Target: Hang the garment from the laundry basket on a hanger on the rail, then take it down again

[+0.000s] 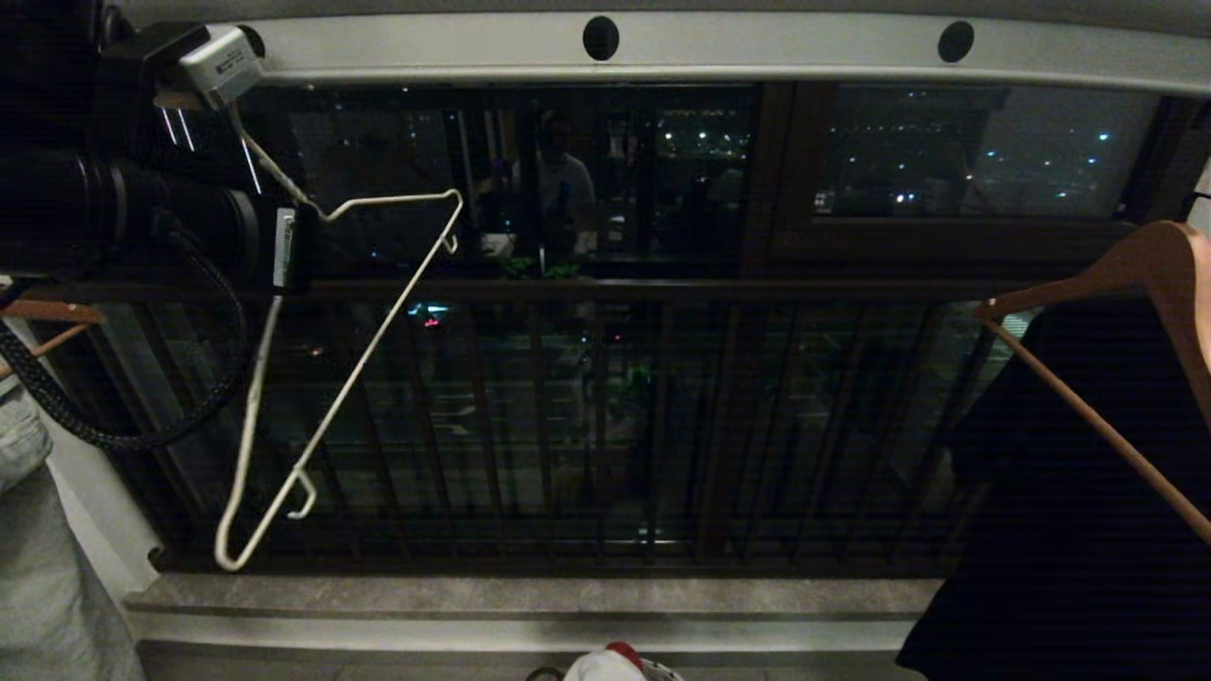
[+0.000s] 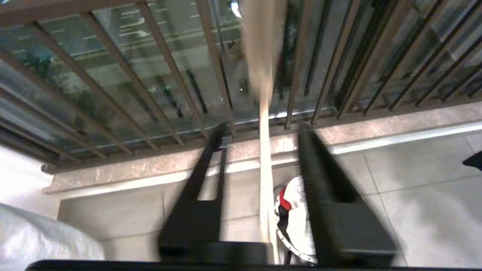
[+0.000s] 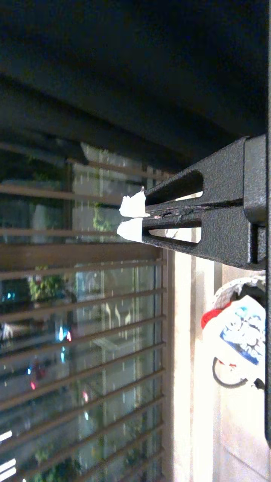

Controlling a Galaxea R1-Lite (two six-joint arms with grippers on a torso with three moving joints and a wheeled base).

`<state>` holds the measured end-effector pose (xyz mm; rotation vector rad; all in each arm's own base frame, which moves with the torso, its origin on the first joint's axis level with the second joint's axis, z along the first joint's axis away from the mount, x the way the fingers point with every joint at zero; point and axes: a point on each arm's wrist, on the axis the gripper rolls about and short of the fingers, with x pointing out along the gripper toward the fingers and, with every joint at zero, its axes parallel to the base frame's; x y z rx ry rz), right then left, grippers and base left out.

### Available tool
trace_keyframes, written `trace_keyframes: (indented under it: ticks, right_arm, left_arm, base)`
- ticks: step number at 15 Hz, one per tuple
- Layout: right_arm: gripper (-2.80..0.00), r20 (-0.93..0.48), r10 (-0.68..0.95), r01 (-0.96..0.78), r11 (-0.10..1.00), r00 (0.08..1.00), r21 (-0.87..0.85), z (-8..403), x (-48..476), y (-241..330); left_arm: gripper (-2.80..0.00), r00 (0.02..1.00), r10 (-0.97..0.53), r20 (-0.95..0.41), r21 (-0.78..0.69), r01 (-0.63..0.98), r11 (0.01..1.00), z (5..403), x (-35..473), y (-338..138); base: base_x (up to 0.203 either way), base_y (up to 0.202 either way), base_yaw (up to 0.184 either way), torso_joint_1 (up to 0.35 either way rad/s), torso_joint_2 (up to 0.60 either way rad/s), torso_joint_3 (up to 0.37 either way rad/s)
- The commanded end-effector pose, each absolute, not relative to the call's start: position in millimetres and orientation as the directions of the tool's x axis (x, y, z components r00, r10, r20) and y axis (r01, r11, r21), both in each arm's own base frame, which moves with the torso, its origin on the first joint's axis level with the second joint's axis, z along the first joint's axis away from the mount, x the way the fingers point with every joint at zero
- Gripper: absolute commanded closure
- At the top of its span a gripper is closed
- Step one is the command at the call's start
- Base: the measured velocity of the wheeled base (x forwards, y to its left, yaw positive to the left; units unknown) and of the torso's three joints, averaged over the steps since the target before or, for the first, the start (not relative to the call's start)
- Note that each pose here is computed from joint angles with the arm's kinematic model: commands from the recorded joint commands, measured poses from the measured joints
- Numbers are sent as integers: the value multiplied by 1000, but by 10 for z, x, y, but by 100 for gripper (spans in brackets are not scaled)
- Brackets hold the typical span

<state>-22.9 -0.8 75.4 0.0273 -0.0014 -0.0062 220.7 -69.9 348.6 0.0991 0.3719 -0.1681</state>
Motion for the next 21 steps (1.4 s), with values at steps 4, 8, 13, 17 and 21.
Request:
trace_keyframes:
  ticks: [4, 8, 13, 17, 21]
  right_arm:
    - [0, -3, -5, 5, 1000, 1000, 28, 746, -226, -8]
    - [0, -2, -5, 5, 1000, 1000, 28, 748, -226, -8]
    - [0, -2, -5, 5, 1000, 1000, 28, 750, -227, -8]
    - [0, -2, -5, 5, 1000, 1000, 28, 751, -227, -8]
    - [0, -2, -5, 5, 1000, 1000, 28, 751, -227, -8]
  left_arm:
    - [-280, 925, -143, -353, 65, 177, 982, 3522, 2175, -682]
    - [-280, 938, -151, -313, 60, 178, 982, 3622, 2016, -630]
    - [-280, 944, -162, -288, 53, 185, 981, 3917, 1587, -491]
    - [-280, 953, -165, -254, 48, 183, 982, 4067, 1193, -360]
    - [0, 950, -174, -261, 46, 192, 980, 3994, 836, -245]
  base:
    - [0, 0, 0, 0, 0, 0]
    - [0, 0, 0, 0, 0, 0]
    - [0, 0, 0, 0, 0, 0]
    - [0, 0, 0, 0, 0, 0]
    - [0, 0, 0, 0, 0, 0]
